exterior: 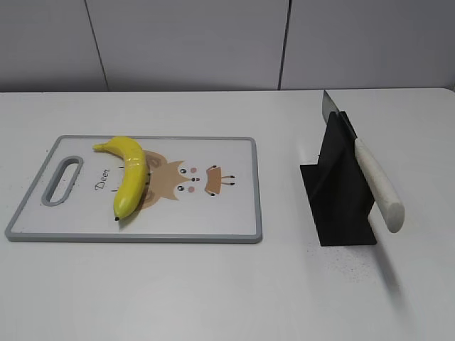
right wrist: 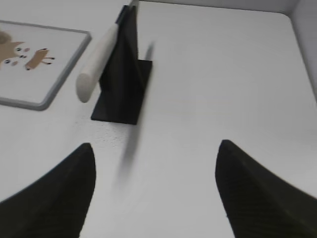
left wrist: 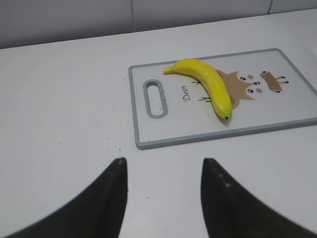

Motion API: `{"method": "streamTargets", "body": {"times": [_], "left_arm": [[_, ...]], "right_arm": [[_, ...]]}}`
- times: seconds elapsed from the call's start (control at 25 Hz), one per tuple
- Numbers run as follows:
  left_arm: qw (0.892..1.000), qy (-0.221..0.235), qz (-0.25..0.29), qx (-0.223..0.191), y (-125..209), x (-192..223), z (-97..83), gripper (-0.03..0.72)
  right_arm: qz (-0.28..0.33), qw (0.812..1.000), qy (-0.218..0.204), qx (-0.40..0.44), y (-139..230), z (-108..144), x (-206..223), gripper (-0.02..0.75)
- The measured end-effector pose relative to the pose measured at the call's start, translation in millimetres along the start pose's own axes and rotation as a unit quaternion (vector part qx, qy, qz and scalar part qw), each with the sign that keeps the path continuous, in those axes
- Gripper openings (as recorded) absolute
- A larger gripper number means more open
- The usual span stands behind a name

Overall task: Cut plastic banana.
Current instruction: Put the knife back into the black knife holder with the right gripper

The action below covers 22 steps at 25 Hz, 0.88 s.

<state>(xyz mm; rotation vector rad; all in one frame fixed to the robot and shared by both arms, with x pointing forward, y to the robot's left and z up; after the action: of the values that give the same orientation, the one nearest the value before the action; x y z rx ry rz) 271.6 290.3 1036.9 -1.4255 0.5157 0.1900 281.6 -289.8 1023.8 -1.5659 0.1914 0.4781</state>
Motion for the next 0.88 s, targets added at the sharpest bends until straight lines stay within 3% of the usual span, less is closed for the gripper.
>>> {"method": "streamTargets", "body": {"times": [0.2,0.88], "left_arm": [[1.000,0.000,0.000,0.000,0.0,0.0,0.0,0.445],[1.000,-0.027,0.002,-0.014,0.1,0.1,2.0,0.427]], "right_arm": [[-0.001,0.998,0.063,0.029,0.0,-6.1,-0.1,0.591],[-0.001,0.997,0.067,0.030,0.0,-6.5,-0.2,0.591]]}}
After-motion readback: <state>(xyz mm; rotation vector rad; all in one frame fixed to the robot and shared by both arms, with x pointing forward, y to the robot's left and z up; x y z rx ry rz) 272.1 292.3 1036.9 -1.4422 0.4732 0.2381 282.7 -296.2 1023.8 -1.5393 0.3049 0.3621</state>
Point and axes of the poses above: a point on each arm's last joint axis where the gripper is mounted, x pointing out along that axis toward the gripper, z along the wrist's bending axis when the last joint is at zero, y = z × x, the point moved 4 cm from there along x, pointing out along that axis toward the gripper, and after that the axes turned 1 degree about x, right-handed, at the moved point
